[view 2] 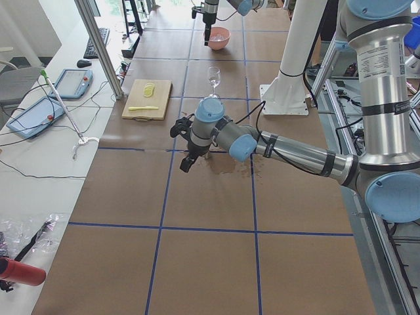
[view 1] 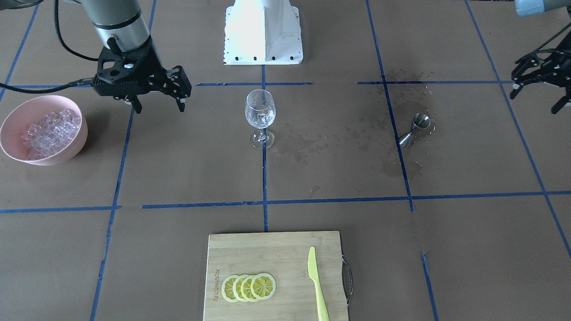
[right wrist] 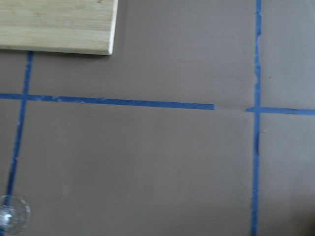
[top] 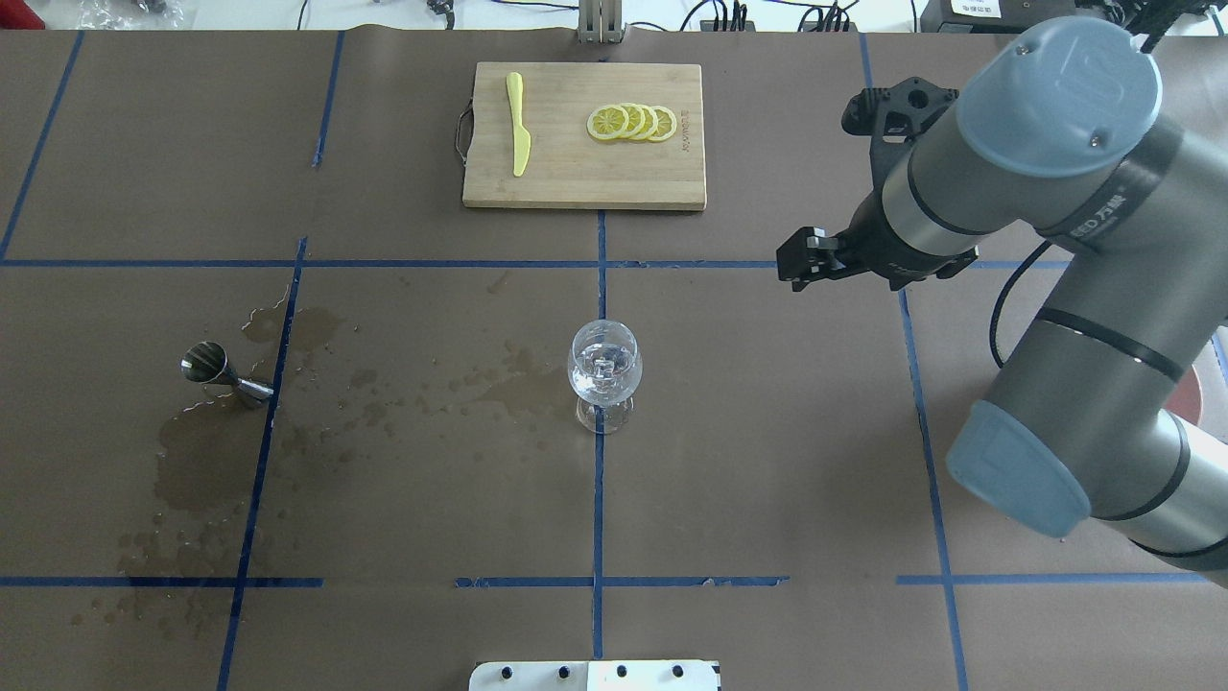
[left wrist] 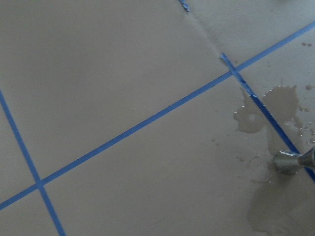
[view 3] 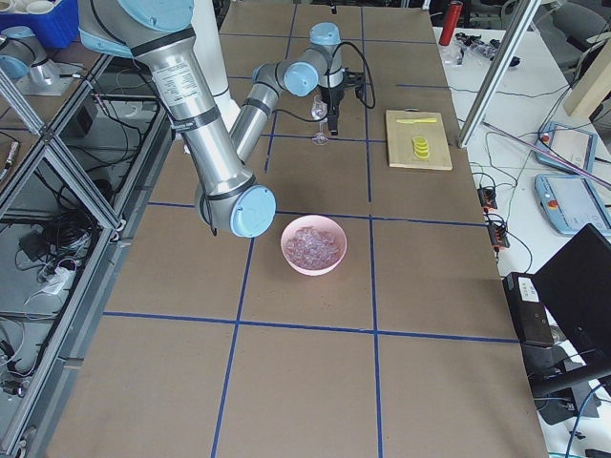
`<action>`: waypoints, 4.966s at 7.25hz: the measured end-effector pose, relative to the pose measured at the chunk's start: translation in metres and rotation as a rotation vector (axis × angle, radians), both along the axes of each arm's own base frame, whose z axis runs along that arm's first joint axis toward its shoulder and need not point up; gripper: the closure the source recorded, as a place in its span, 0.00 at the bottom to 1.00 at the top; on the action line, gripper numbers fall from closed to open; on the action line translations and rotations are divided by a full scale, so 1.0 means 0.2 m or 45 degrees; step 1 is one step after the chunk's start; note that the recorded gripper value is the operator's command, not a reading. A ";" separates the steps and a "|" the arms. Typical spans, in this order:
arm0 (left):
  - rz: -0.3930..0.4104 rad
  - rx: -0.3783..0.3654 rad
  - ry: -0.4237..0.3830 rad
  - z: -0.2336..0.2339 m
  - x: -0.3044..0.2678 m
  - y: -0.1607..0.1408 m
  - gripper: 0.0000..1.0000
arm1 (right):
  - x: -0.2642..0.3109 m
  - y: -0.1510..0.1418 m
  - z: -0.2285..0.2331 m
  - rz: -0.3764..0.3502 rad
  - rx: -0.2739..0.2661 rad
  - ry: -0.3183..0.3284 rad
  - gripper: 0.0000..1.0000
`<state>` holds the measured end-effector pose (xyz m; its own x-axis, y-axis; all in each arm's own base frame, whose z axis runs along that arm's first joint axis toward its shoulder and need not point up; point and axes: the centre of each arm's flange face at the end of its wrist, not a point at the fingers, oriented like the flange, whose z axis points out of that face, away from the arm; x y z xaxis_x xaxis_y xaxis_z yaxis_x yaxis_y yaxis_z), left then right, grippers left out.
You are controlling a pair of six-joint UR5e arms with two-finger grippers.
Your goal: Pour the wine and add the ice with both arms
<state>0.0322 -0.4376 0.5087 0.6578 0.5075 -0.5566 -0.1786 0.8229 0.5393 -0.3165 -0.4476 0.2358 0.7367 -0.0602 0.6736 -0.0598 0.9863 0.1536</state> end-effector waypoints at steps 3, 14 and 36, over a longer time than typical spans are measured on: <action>-0.118 -0.169 -0.057 0.28 -0.43 0.01 0.00 | 0.59 -0.24 0.53 -0.232 0.070 0.168 0.00; -0.208 -0.495 0.049 0.59 -0.62 0.12 0.00 | 1.74 -0.39 1.81 -0.232 -0.124 -0.046 0.00; -0.295 -0.608 0.043 0.66 -0.63 0.11 0.00 | 1.97 -0.32 2.11 -0.116 -0.066 -0.052 0.00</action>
<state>-0.0932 -0.4153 0.6401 0.7006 0.0356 -0.7127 0.0483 0.9941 0.0972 0.0778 -0.5107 0.6583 0.7014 -0.0897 0.7071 0.0251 0.9945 0.1012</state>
